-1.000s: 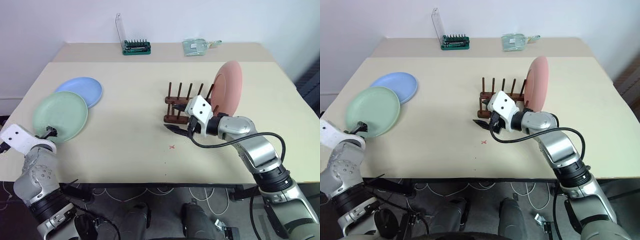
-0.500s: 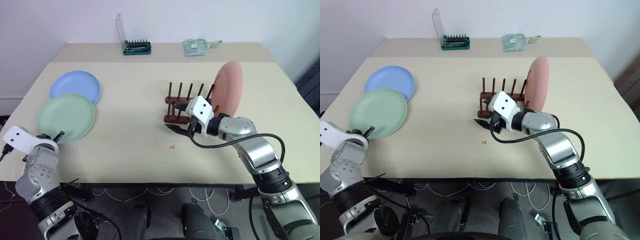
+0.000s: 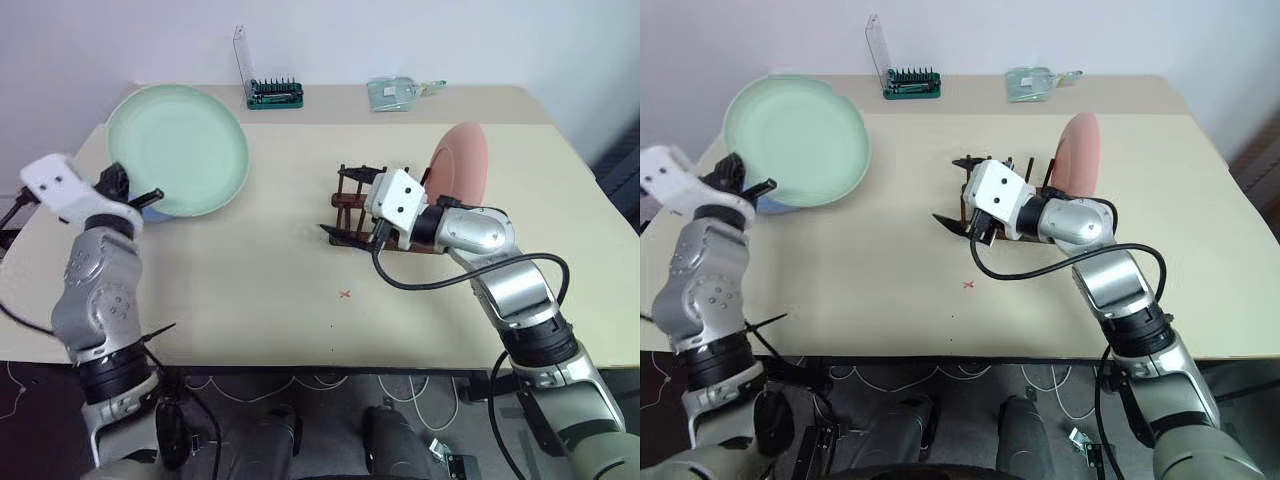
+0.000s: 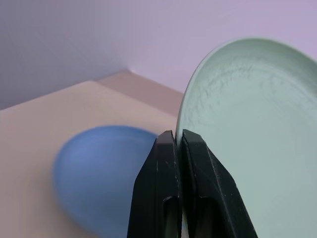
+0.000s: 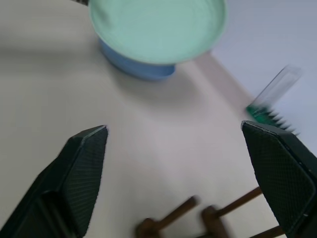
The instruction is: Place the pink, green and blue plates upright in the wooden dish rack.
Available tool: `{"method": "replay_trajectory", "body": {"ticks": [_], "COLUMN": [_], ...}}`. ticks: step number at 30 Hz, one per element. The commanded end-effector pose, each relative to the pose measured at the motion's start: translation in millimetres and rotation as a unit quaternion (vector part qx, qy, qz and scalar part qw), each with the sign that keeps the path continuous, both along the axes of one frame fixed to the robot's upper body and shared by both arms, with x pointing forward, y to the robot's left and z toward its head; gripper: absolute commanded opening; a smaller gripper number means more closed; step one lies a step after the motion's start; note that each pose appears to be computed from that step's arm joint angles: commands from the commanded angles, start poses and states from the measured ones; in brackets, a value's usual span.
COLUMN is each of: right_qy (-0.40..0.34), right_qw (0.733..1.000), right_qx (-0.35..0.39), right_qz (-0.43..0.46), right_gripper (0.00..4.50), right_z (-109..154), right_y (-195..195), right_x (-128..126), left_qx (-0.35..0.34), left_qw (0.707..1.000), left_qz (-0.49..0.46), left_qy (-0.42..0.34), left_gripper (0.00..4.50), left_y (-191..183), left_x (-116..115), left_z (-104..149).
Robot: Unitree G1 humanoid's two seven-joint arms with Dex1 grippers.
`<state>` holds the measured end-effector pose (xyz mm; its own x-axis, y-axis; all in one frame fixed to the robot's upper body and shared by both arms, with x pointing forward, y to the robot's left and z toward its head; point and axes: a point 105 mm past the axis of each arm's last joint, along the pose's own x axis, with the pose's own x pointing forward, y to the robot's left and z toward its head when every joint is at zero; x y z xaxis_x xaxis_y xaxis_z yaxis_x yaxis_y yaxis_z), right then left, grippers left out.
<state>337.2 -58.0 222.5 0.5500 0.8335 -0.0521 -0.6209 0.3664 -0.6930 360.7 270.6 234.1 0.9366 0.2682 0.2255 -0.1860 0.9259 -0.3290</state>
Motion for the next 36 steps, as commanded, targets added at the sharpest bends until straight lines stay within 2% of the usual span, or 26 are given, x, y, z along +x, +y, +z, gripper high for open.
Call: {"method": "replay_trajectory", "body": {"ticks": [1, 7, 10, 18, 22, 24, 27, 30, 33, 36], "right_qy": [-0.120, -0.162, -0.203, -0.227, -0.232, -0.242, -0.261, -0.268, -0.272, -0.274], "right_qw": [0.992, 0.984, 0.974, 0.963, 0.962, 0.959, 0.954, 0.952, 0.951, 0.950], "right_qx": [-0.046, -0.074, -0.096, -0.136, -0.135, -0.136, -0.137, -0.135, -0.134, -0.132], "right_qz": [0.007, 0.019, -0.014, -0.041, -0.047, -0.051, -0.058, -0.060, -0.066, -0.069], "right_gripper": [4.48, 4.48, 4.48, 4.48, 3.27, 2.11, 0.70, 0.70, 0.62, 0.62], "right_z": [18.2, 10.3, 12.2, 3.3, 4.9, 6.9, 10.5, 12.7, 15.6, 17.1], "right_y": [14.2, 28.7, 29.1, 24.0, 23.3, 23.5, 23.4, 23.0, 19.4, 17.2], "right_x": [2.9, 5.8, 17.3, 31.1, 33.6, 34.6, 35.3, 35.4, 36.5, 35.9], "left_qx": [0.068, 0.076, 0.089, 0.087, 0.085, 0.082, 0.078, 0.071, 0.050, 0.012], "left_qw": [0.996, 0.989, 0.984, 0.976, 0.977, 0.978, 0.979, 0.979, 0.978, 0.983], "left_qz": [-0.055, -0.121, -0.150, -0.196, -0.194, -0.191, -0.190, -0.192, -0.196, -0.156], "left_qy": [-0.030, -0.042, -0.029, -0.024, -0.018, -0.015, -0.014, -0.018, -0.050, -0.097], "left_gripper": [0.00, 0.00, 0.00, 0.00, 0.00, 0.00, 0.00, 0.00, 0.96, 2.46], "left_y": [-53.7, -108.0, -128.4, -152.8, -151.7, -149.5, -147.9, -148.0, -145.0, -120.4], "left_x": [15.8, 22.2, 21.9, 12.0, 10.8, 11.3, 11.3, 10.5, 7.9, 6.5], "left_z": [43.7, 72.4, 75.0, 77.5, 74.9, 74.0, 73.4, 74.3, 85.2, 103.4]}}
